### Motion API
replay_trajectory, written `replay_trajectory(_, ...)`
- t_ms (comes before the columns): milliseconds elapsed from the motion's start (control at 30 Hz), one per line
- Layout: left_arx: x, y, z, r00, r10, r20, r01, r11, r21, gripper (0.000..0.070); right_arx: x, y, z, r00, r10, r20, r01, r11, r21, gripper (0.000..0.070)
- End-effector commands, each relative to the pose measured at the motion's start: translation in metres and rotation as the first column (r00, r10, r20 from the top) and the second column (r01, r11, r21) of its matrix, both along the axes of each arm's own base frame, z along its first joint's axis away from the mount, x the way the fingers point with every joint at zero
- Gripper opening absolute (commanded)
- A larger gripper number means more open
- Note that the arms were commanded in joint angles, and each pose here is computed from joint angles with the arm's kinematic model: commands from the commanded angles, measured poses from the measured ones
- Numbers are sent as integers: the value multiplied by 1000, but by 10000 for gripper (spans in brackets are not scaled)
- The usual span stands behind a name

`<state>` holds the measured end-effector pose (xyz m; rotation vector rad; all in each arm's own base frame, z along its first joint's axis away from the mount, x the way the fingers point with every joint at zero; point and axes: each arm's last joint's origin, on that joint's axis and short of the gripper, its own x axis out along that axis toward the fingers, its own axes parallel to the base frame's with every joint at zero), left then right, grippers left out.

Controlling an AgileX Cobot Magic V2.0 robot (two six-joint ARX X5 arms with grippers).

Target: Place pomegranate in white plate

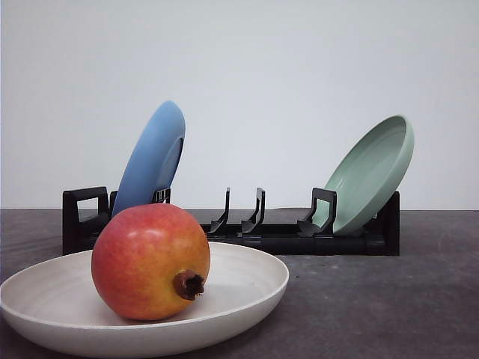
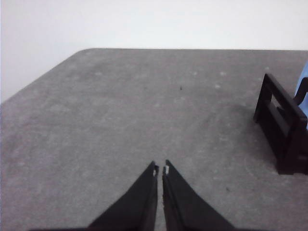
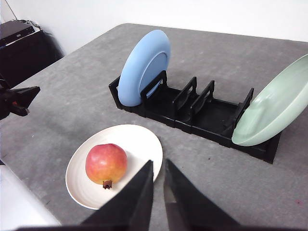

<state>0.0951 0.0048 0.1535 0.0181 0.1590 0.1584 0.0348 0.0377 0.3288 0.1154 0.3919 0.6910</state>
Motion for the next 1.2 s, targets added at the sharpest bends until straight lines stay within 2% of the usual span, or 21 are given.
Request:
replay_trajectory(0,0,0,-4,1000,8,-13,-9,1000,-19,0,0,1,2,1000,10,12,-10,1000,6,35)
replay_trajectory(167,0,0,-4,1000,12,2,-12,994,-108,0,0,1,2,1000,10,12,-10,1000,6,35)
replay_trajectory(900,0,0,-4,1000,12,3,-12,994,-107,0,0,0,2,1000,5,12,-5,1000,7,35)
replay_trajectory(967,0,0,-4,1000,12,3,-12,994,-107,0,0,-4,2,999,-48,19,47,999,13,35)
replay_trajectory(1067,0,0,-4,1000,12,3,-12,994,-107,0,3,-10,3,987,-143,70,146,989,-34,35)
replay_trajectory(1167,0,0,-4,1000,12,3,-12,994,-107,0,8,-18,3,941,-329,82,333,942,-35,35)
